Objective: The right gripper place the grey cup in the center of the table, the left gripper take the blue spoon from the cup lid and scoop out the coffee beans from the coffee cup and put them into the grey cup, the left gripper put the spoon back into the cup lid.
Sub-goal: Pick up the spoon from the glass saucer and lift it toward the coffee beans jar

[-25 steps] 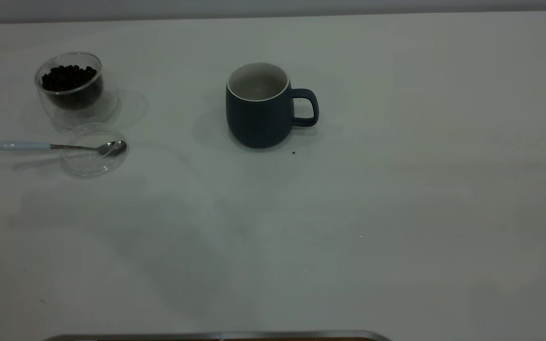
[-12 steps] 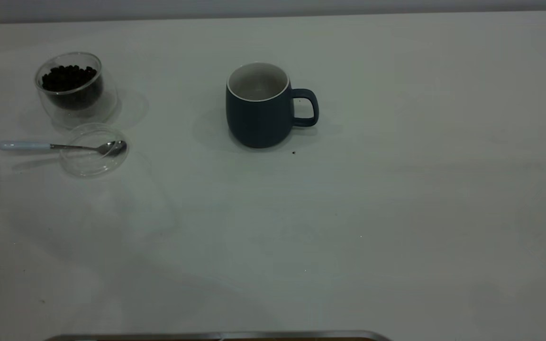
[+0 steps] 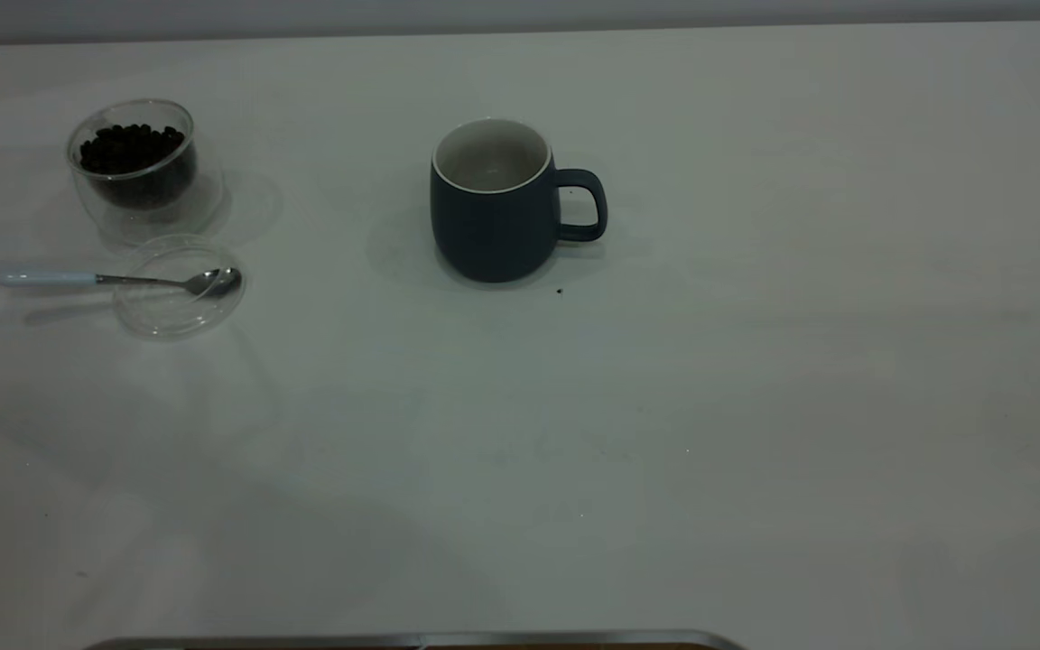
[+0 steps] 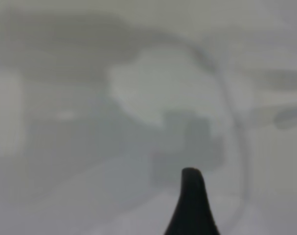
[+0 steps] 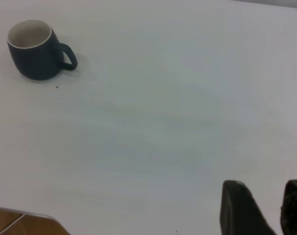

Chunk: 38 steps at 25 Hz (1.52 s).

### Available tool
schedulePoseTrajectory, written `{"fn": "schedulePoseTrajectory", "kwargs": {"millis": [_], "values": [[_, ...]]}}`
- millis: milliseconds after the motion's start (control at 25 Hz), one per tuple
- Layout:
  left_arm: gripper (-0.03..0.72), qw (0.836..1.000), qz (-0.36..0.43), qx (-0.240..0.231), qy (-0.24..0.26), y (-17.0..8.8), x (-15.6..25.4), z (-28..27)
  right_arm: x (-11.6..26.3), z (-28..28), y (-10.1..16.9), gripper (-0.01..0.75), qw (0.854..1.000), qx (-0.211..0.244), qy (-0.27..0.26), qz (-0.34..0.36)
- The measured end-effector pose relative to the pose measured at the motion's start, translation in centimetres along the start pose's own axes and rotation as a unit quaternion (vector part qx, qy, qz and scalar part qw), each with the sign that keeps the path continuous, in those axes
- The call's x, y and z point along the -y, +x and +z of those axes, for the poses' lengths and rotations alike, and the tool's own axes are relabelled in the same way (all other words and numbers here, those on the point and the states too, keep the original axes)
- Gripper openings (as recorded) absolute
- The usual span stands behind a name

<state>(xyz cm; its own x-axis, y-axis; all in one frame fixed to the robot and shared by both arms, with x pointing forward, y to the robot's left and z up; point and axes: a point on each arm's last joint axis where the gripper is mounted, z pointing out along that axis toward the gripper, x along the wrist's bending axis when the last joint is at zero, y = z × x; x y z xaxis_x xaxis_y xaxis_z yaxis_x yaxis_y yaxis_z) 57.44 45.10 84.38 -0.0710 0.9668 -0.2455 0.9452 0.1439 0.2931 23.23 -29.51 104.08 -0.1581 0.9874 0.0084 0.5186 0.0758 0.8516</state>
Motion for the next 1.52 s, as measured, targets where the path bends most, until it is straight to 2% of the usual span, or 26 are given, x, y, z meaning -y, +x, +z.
{"fn": "schedulePoseTrajectory", "kwargs": {"millis": [160, 400, 640, 1280, 1520], "values": [[0.647, 1.0, -0.008, 0.01, 0.0, -0.1, 0.0, 0.1, 0.0, 0.0, 0.0, 0.242, 1.0, 0.0, 0.0, 0.0], [0.614, 0.997, 0.001, 0.076, 0.008, -0.9, 0.5, 1.4, 0.0, 0.0, 0.0, 0.242, 1.0, 0.0, 0.0, 0.0], [0.594, 0.991, 0.021, 0.132, -0.01, -1.6, 0.5, 2.4, 0.0, 0.0, 0.0, 0.242, 1.0, 0.0, 0.0, 0.0], [0.593, 0.983, 0.074, 0.165, -0.015, -3.4, 1.0, 6.1, 0.0, 0.0, 0.0, 0.242, 1.0, 0.0, 0.0, 0.0], [0.593, 0.983, 0.072, 0.168, -0.016, -3.7, 1.1, 6.6, 0.0, 0.0, 0.0, 0.242, 1.0, 0.0, 0.0, 0.0]]}}
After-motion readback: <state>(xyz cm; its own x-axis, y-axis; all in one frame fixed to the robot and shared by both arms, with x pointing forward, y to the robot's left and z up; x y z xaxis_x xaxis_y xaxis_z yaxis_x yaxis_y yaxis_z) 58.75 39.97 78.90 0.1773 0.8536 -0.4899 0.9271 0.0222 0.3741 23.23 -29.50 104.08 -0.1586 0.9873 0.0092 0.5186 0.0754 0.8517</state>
